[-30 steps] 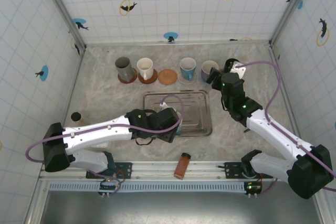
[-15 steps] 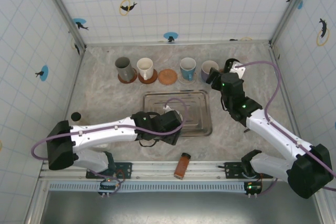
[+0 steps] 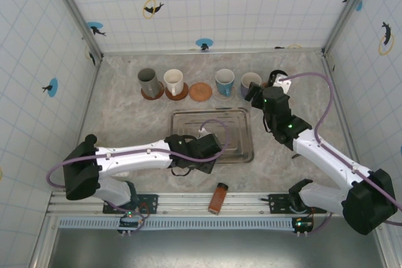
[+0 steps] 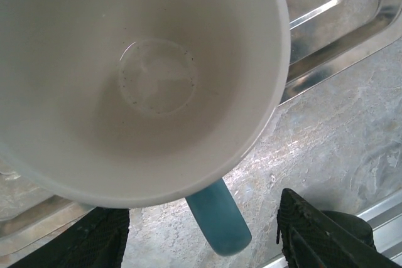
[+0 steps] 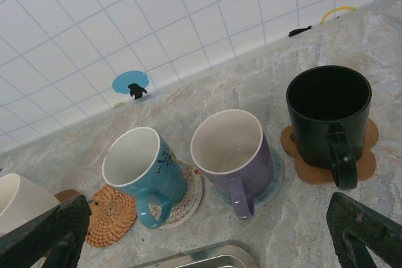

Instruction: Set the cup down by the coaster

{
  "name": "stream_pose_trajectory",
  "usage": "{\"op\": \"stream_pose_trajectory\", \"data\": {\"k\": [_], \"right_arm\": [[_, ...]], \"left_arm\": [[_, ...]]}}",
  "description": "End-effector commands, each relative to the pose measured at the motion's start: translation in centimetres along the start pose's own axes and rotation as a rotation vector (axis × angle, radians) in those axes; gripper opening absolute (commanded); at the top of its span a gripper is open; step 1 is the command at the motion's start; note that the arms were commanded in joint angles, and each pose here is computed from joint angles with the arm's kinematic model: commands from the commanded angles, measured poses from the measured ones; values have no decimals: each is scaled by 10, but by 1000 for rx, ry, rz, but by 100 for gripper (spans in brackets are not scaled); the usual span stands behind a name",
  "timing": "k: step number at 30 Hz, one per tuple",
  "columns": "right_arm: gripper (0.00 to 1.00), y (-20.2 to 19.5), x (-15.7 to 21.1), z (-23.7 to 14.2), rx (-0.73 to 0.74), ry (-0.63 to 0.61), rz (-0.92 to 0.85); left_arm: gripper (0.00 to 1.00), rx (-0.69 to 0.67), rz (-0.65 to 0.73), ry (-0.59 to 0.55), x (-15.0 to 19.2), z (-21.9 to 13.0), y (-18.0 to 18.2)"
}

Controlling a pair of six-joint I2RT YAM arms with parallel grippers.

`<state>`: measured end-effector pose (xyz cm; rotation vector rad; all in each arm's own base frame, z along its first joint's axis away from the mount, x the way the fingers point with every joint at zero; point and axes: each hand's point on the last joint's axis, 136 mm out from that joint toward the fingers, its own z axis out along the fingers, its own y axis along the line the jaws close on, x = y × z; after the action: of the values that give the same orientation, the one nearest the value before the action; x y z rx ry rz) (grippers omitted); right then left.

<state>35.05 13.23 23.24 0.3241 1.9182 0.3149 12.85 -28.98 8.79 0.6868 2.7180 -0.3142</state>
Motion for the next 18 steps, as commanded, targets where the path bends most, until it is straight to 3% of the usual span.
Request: {"op": "stream_pose_trajectory", "data": {"k": [1, 18], "right_arm": [[99, 5, -11, 0, -15, -38, 31], [99, 5, -10, 1, -16, -35, 29]], "left_arm": [[60, -21, -8, 0, 4, 7, 3], [53, -90, -24, -12, 4, 18, 15]]}}
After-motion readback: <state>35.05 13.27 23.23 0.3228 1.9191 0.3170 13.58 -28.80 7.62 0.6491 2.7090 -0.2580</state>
